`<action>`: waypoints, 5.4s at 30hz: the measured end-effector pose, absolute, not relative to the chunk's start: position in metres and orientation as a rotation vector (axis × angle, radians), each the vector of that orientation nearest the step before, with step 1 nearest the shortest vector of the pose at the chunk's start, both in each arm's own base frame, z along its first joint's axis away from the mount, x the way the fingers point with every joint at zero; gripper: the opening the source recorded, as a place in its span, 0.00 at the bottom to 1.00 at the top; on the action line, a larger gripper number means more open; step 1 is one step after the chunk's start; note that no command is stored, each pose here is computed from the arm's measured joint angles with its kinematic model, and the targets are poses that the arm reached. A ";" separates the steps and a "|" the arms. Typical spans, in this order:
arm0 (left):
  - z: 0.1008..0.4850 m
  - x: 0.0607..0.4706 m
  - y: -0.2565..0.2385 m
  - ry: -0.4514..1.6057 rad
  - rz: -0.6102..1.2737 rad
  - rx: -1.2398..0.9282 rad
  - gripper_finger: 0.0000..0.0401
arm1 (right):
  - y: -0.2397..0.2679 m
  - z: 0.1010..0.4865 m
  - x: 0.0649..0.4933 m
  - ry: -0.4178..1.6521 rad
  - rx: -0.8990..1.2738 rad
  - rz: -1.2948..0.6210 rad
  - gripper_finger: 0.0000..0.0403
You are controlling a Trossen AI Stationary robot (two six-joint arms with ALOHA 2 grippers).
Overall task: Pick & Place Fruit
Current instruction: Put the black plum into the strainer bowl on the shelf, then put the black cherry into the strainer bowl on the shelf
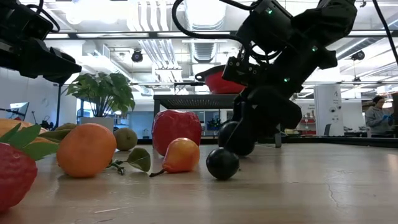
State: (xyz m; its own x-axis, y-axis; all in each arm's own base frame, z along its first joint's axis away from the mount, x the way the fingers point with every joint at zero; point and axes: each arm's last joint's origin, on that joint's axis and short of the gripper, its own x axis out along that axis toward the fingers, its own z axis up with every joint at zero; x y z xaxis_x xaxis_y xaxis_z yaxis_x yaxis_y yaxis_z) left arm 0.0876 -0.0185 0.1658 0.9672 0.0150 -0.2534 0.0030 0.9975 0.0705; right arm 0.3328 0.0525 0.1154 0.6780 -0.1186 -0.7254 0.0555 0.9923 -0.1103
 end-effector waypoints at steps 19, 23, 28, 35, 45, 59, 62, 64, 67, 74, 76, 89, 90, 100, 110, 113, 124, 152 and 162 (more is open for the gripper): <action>0.166 0.088 -0.019 0.257 0.006 0.071 0.05 | 0.052 0.115 0.332 0.829 -0.046 -0.111 0.91; 0.166 0.088 -0.018 0.257 0.006 0.071 0.05 | 0.052 0.115 0.332 0.829 -0.044 -0.112 0.85; 0.166 0.088 -0.018 0.257 0.006 0.071 0.05 | 0.052 0.115 0.332 0.831 -0.043 -0.112 0.74; 0.166 0.088 -0.018 0.256 0.006 0.070 0.05 | 0.052 0.124 0.326 0.905 -0.038 -0.089 0.60; 0.166 0.088 -0.018 0.256 0.006 0.070 0.05 | 0.050 0.217 0.324 0.899 -0.140 -0.061 0.68; 0.166 0.088 -0.018 0.257 0.006 0.071 0.05 | -0.026 0.389 0.285 0.525 -0.251 -0.390 0.66; 0.166 0.088 -0.018 0.257 0.006 0.071 0.05 | -0.053 0.400 0.277 0.497 -0.208 -0.443 0.67; 0.166 0.088 -0.018 0.256 0.006 0.070 0.05 | -0.072 0.402 0.273 0.498 -0.169 -0.470 0.66; 0.166 0.088 -0.018 0.256 0.006 0.070 0.05 | -0.100 0.402 0.267 0.494 -0.105 -0.512 0.64; 0.166 0.088 -0.018 0.256 0.006 0.070 0.05 | -0.144 0.387 0.263 0.517 0.041 -0.523 0.63; 0.166 0.088 -0.018 0.256 0.006 0.070 0.05 | -0.153 0.380 0.267 0.539 0.057 -0.534 0.65; 0.166 0.088 -0.018 0.256 0.006 0.070 0.05 | -0.197 0.322 0.293 0.727 0.101 -0.604 0.62; 0.166 0.088 -0.018 0.256 0.006 0.070 0.05 | -0.200 0.319 0.294 0.737 0.106 -0.609 0.62; 0.166 0.088 -0.018 0.256 0.006 0.070 0.05 | -0.212 0.297 0.301 0.802 0.139 -0.648 0.78; 0.166 0.088 -0.018 0.256 0.006 0.070 0.05 | -0.207 0.309 0.296 0.778 0.090 -0.662 0.91; 0.166 0.088 -0.018 0.256 0.006 0.070 0.05 | -0.203 0.319 0.292 0.755 0.073 -0.658 0.91; 0.166 0.088 -0.018 0.256 0.006 0.071 0.05 | -0.152 0.349 0.292 0.680 0.028 -0.474 0.85; 0.166 0.088 -0.018 0.256 0.006 0.070 0.05 | 0.084 0.259 0.303 0.797 -0.089 0.182 0.56; 0.166 0.088 -0.018 0.256 0.006 0.070 0.05 | 0.118 0.227 0.293 0.620 -0.074 0.295 0.55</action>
State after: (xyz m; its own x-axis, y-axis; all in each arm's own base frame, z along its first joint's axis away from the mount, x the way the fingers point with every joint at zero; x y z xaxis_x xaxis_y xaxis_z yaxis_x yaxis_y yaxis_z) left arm 0.0875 -0.0185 0.1658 0.9673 0.0146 -0.2531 0.0034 0.9975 0.0704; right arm 0.2931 0.1183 0.2272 0.7733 0.2500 -0.5827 -0.2944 0.9555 0.0192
